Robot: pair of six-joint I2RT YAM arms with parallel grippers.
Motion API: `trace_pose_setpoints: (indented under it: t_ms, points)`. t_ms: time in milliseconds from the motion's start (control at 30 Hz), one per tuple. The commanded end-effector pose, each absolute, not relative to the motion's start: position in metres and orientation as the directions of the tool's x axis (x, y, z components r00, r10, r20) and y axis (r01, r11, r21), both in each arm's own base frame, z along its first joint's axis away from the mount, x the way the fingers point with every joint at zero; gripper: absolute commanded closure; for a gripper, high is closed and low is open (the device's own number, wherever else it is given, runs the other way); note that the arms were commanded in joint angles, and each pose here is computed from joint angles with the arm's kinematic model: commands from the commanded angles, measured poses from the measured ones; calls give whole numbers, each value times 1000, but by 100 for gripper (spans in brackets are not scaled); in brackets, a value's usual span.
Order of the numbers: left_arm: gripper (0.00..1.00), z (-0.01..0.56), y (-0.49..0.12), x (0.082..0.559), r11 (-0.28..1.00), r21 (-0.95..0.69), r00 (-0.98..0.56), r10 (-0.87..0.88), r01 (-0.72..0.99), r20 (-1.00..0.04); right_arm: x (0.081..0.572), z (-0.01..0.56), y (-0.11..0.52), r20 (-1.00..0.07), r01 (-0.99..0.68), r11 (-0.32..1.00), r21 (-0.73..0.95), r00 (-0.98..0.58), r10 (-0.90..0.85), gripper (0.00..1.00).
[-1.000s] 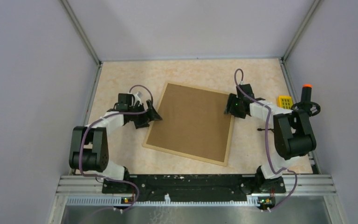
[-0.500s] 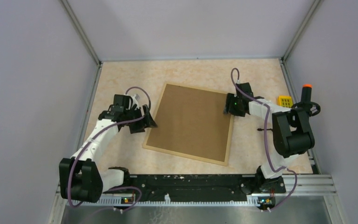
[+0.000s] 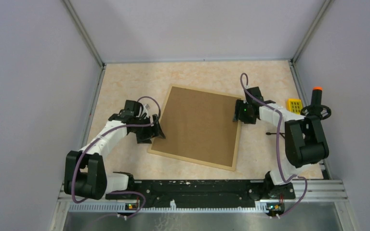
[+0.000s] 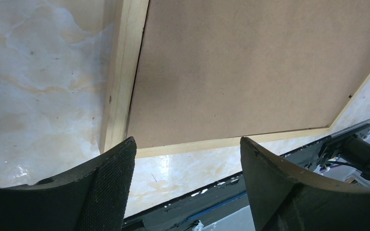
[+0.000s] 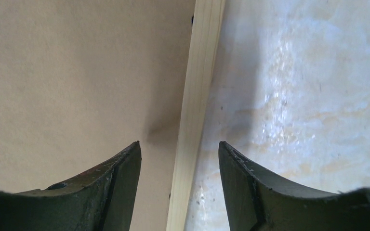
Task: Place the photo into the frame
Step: Adjust the photo frame at the center of the board, then adjust the photo frame item on the photo frame.
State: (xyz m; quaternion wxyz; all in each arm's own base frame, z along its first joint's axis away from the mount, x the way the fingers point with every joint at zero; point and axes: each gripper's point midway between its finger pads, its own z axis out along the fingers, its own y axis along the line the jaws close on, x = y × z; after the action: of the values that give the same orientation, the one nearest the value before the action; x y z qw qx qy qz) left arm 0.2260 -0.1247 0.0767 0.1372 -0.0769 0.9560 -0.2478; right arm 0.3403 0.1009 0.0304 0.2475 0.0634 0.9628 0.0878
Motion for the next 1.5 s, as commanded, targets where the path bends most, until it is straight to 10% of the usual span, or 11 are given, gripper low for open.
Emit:
trace_pose_setpoints:
  t_ms: [0,1467]
  points:
    - [16,67,-124,227,877,-471,-953,-213,-91,-214,325,46,106,-471,44,973,227,-869,149,40]
    - [7,50,-129,236,922,-370,-955,-208,-118,-213,283,17,141,-387,-25,929,368,-913,129,41]
